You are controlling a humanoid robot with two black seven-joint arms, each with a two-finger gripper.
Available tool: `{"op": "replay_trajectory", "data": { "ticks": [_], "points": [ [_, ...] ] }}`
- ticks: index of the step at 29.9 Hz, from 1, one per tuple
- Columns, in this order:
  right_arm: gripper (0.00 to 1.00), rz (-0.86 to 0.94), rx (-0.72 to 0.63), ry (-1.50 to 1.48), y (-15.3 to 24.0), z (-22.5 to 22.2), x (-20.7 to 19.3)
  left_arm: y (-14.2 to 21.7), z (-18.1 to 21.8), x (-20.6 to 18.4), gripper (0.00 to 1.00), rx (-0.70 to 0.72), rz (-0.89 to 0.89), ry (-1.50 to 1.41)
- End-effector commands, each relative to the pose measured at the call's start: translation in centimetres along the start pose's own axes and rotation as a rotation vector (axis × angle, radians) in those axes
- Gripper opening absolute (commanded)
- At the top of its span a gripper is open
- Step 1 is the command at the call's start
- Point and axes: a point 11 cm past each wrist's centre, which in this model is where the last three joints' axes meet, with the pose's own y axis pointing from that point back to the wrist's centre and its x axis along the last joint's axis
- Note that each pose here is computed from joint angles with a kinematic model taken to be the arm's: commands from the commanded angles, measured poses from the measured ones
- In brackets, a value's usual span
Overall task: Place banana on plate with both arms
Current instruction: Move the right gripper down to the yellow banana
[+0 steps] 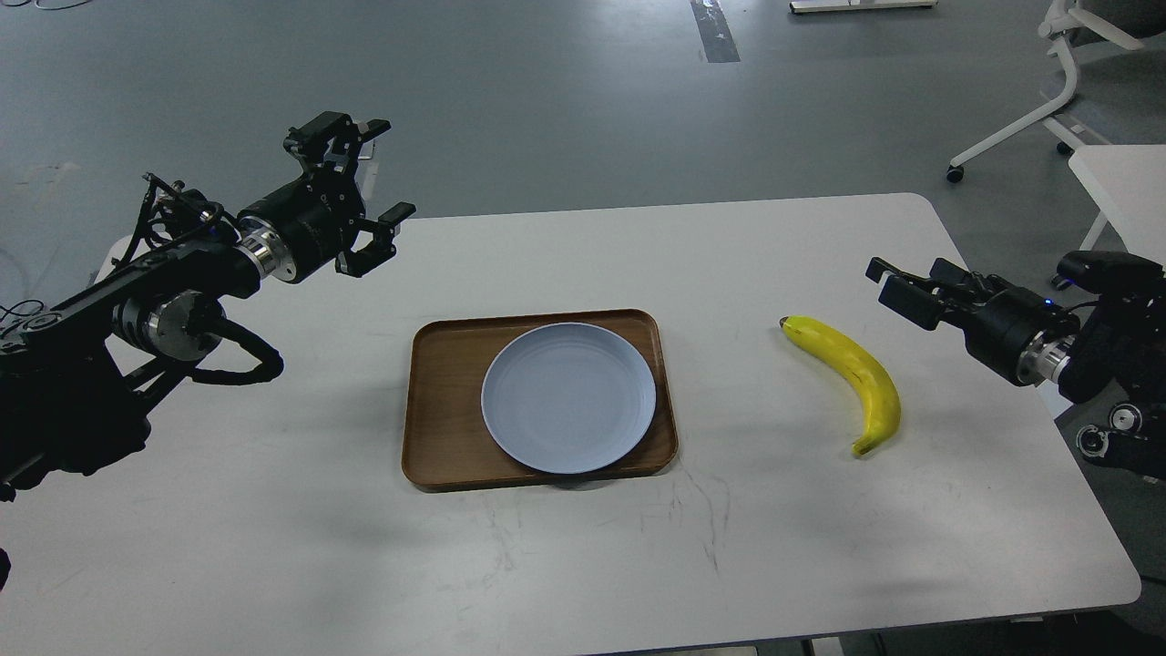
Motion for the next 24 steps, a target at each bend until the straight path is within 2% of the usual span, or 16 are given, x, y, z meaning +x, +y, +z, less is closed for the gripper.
{"op": "replay_trajectory", "data": {
  "ticks": [1, 3, 8, 18, 24],
  "points": [
    [1.0, -0.054, -0.048, 0.046, 1.2, 2.2, -1.5, 0.1, -0.3, 0.0, 0.98, 0.007, 0.0, -0.001],
    [1.0, -0.096, -0.09, 0.074, 1.9, 3.9, -3.1, 0.1, -0.3, 0.0, 0.98, 0.007, 0.0, -0.001],
    [1.0, -0.148, -0.093, 0.083, 1.0, 3.9, -6.2, 0.3, 0.1, 0.1, 0.98, -0.044, -0.006, 0.007],
    [0.97, -0.114, -0.036, 0.075, -0.6, 2.3, -5.2, 0.2, 0.5, -0.2, 0.98, -0.066, -0.015, 0.008],
    [0.95, -0.162, 0.015, 0.065, -1.3, 0.6, -7.3, 0.2, 0.5, -0.2, 0.98, -0.072, -0.015, 0.008]
  ]
}}
